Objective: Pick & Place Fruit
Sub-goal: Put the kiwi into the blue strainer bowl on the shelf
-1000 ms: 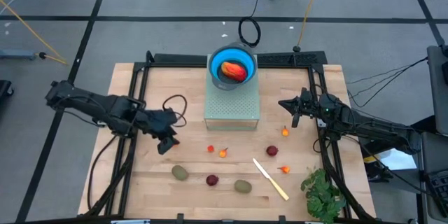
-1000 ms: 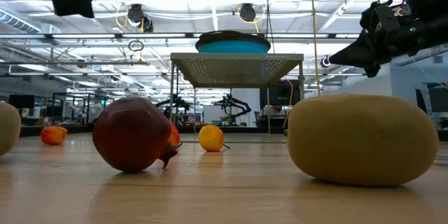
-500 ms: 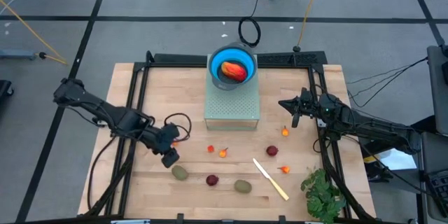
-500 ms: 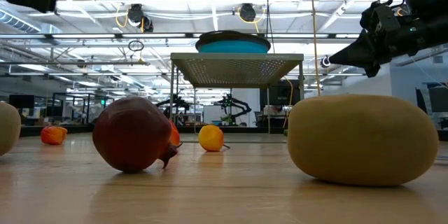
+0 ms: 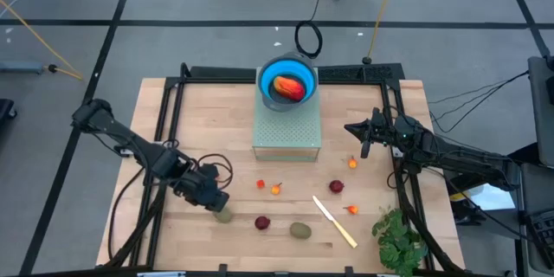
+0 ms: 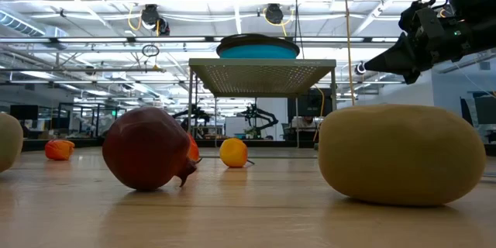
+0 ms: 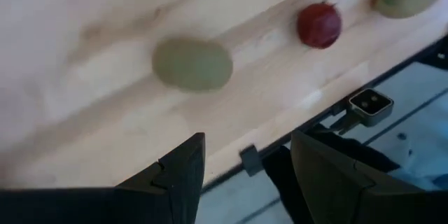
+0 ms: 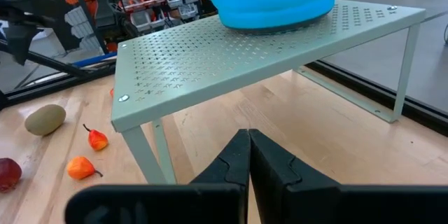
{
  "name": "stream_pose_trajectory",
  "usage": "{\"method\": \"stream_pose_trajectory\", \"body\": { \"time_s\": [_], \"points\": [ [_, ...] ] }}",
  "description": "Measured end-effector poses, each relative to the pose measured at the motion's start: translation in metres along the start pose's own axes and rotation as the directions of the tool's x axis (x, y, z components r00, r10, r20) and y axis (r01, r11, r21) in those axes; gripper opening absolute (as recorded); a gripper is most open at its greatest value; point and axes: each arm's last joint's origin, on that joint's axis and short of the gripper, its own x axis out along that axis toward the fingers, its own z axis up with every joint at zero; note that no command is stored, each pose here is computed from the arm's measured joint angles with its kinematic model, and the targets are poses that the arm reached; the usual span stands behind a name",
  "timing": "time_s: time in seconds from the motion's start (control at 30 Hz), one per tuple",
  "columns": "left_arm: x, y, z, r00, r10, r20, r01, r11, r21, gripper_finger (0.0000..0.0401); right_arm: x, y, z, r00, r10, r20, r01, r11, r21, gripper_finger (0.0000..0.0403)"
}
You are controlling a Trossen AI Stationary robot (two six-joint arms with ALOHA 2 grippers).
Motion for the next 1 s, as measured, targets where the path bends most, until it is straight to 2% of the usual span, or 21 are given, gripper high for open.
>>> {"method": "stream_pose_trajectory", "body": {
  "time_s": [0.3, 0.47, 0.77, 1.0],
  "points": [
    [0.012, -0.003, -0.016, 0.999, 0.003, -0.033, -0.010, 0.976, -0.216, 0.0211, 0.000, 0.000, 0.000, 1.000, 0.001, 0.000, -0.001, 1.000, 0.000, 0.0000],
    [0.017, -0.003, -0.019, 1.000, 0.008, 0.011, -0.004, 0.950, -0.312, 0.0211, 0.000, 0.000, 0.000, 1.000, 0.002, 0.000, -0.002, 1.000, 0.000, 0.0000],
    [0.017, -0.003, -0.022, 0.999, -0.007, 0.035, 0.022, 0.900, -0.435, 0.0211, 0.000, 0.000, 0.000, 1.000, 0.002, 0.001, -0.002, 1.000, 0.000, 0.0000],
    [0.017, -0.003, -0.022, 0.999, -0.007, 0.037, 0.024, 0.879, -0.476, 0.0211, 0.000, 0.000, 0.000, 1.000, 0.002, 0.001, -0.002, 1.000, 0.000, 0.0000]
  ]
}}
